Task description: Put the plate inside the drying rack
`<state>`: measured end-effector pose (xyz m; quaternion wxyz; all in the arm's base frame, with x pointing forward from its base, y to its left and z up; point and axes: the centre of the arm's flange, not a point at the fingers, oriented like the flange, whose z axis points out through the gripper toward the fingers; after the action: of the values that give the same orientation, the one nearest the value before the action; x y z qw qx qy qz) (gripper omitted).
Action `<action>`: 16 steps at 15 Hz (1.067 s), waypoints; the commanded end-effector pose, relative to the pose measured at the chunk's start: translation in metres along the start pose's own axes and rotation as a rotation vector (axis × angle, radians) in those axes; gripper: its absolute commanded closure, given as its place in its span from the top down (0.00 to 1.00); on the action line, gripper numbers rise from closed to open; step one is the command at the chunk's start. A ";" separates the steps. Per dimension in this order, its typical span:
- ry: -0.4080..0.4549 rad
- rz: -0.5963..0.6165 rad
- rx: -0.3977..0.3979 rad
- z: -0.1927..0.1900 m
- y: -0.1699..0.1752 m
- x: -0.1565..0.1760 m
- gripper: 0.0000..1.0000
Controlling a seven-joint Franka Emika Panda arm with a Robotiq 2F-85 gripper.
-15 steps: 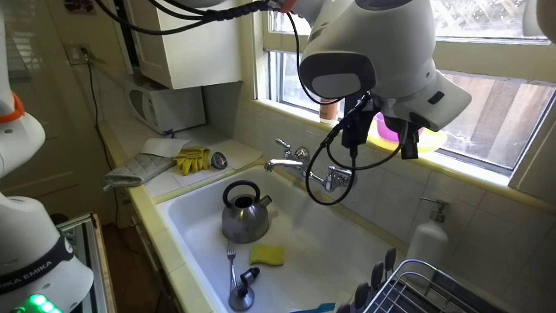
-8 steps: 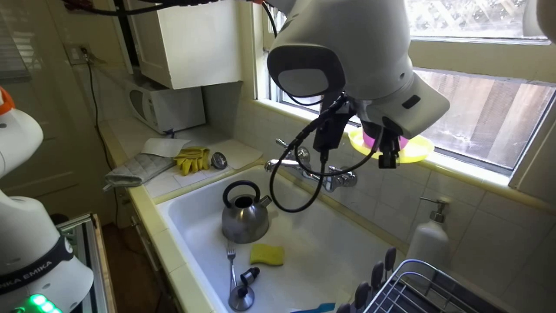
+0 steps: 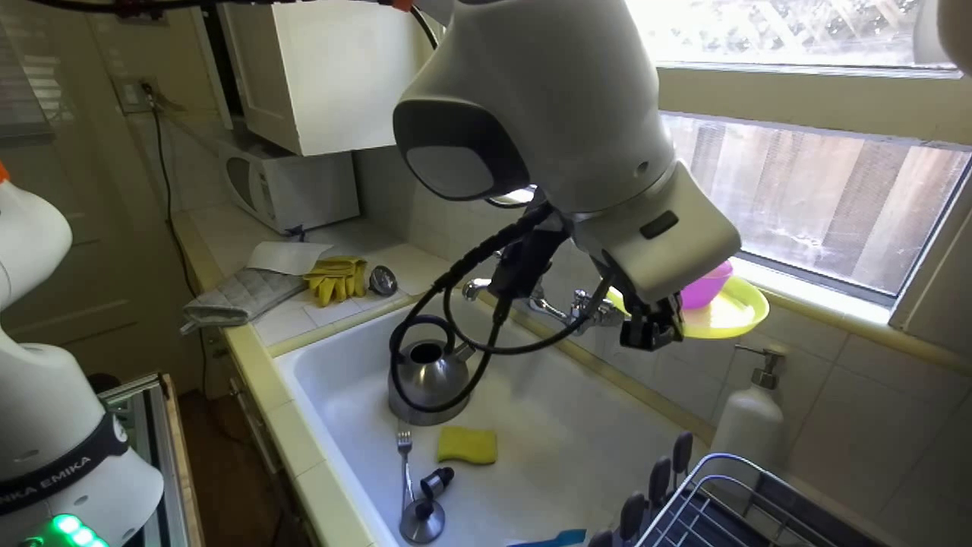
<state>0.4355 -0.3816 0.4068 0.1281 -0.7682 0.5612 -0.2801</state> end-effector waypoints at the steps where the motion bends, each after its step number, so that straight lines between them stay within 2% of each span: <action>1: 0.048 0.092 -0.045 -0.014 0.033 -0.009 0.02; 16: 0.157 0.406 -0.220 0.013 0.145 0.020 0.02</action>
<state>0.3381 -0.4436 0.3382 0.0651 -0.6491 0.7154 -0.2501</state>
